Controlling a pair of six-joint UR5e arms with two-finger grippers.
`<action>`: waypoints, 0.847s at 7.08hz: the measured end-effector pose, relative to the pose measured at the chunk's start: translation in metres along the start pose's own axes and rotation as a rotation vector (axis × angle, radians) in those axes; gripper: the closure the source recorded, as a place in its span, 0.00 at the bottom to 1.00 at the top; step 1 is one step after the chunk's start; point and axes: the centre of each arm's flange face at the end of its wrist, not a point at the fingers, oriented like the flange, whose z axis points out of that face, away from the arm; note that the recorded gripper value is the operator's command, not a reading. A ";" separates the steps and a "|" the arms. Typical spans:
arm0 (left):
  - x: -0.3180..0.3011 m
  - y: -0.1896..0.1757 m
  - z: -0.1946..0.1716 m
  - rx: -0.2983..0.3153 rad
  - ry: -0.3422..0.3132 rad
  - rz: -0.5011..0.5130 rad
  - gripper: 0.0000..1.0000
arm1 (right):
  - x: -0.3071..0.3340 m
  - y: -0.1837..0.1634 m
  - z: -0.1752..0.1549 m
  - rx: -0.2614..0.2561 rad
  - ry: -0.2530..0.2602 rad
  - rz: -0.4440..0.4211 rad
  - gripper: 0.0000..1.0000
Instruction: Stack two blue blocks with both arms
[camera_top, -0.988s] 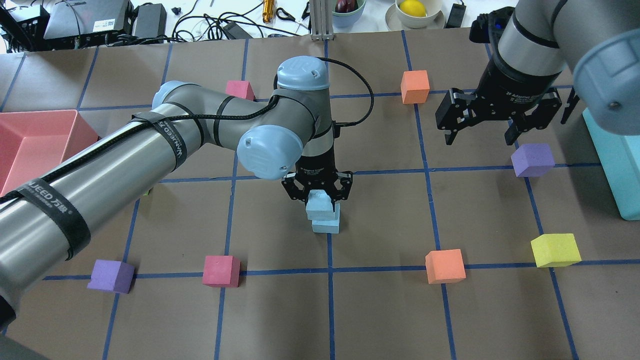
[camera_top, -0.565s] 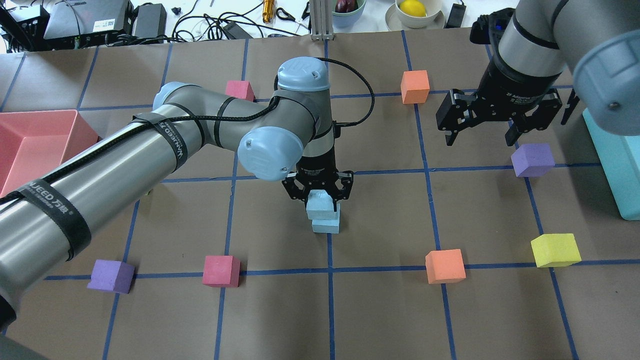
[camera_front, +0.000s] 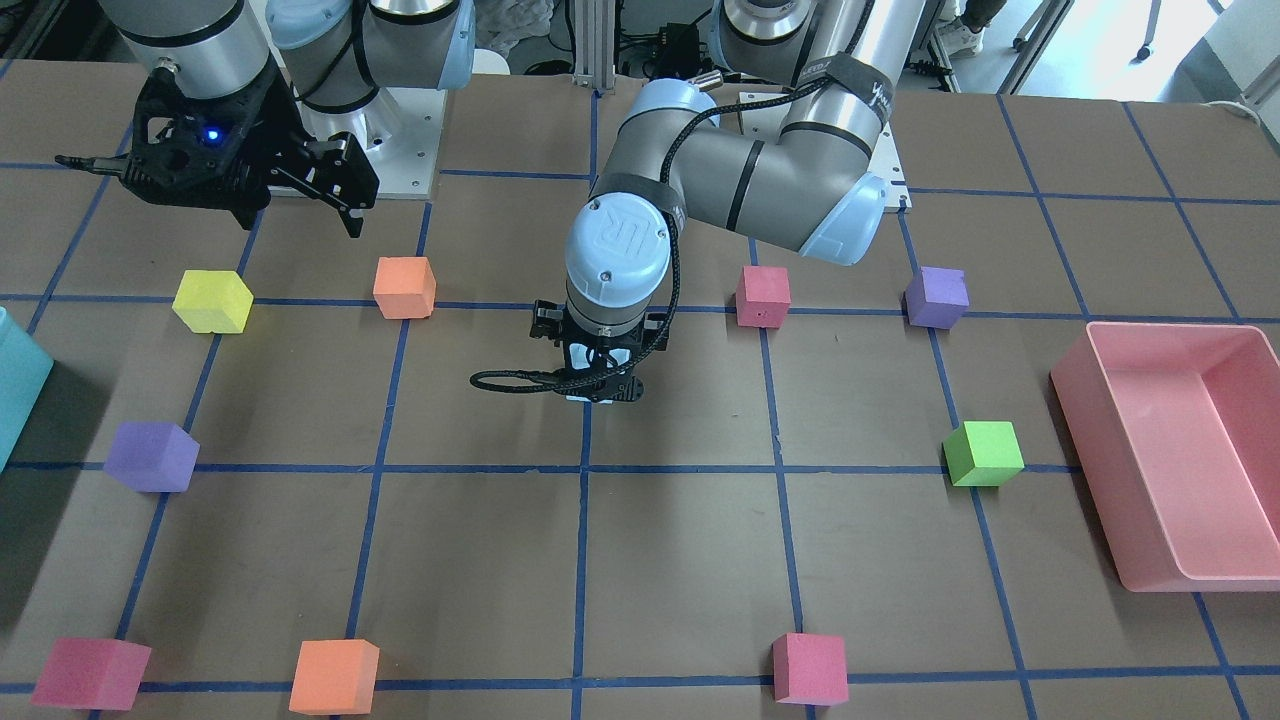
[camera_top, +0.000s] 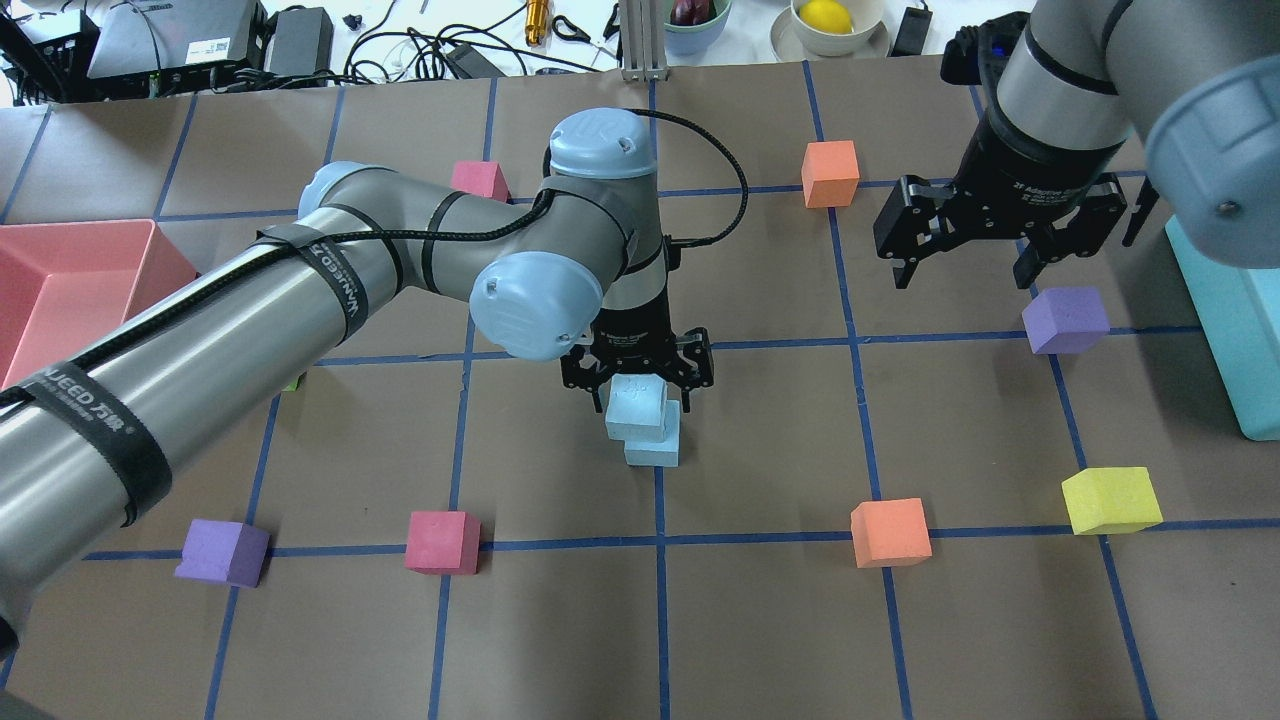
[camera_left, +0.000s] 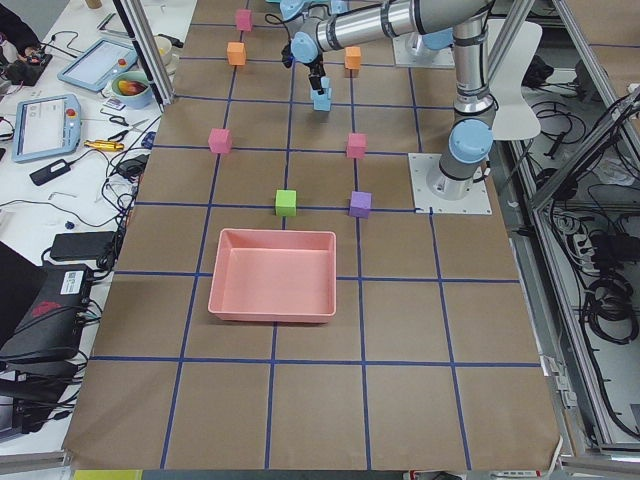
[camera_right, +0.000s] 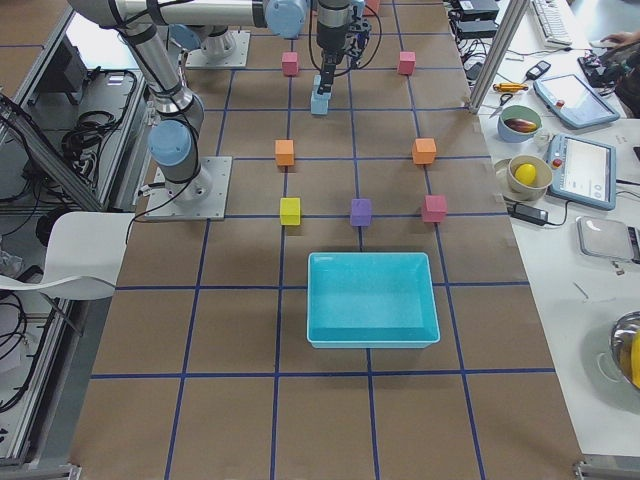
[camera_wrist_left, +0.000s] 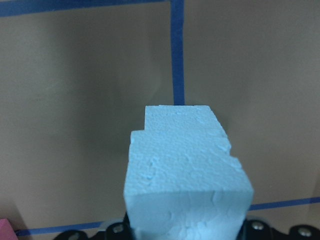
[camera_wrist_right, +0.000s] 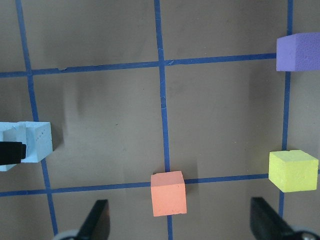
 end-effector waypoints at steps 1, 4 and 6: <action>0.000 0.002 -0.026 0.042 0.026 0.001 0.00 | 0.001 0.000 0.002 -0.003 0.008 0.002 0.00; -0.045 0.004 -0.165 0.173 0.059 -0.062 0.00 | 0.001 0.001 0.001 -0.002 0.014 -0.003 0.00; -0.115 0.012 -0.256 0.233 0.048 -0.107 0.00 | 0.001 0.003 -0.001 0.002 0.013 -0.003 0.00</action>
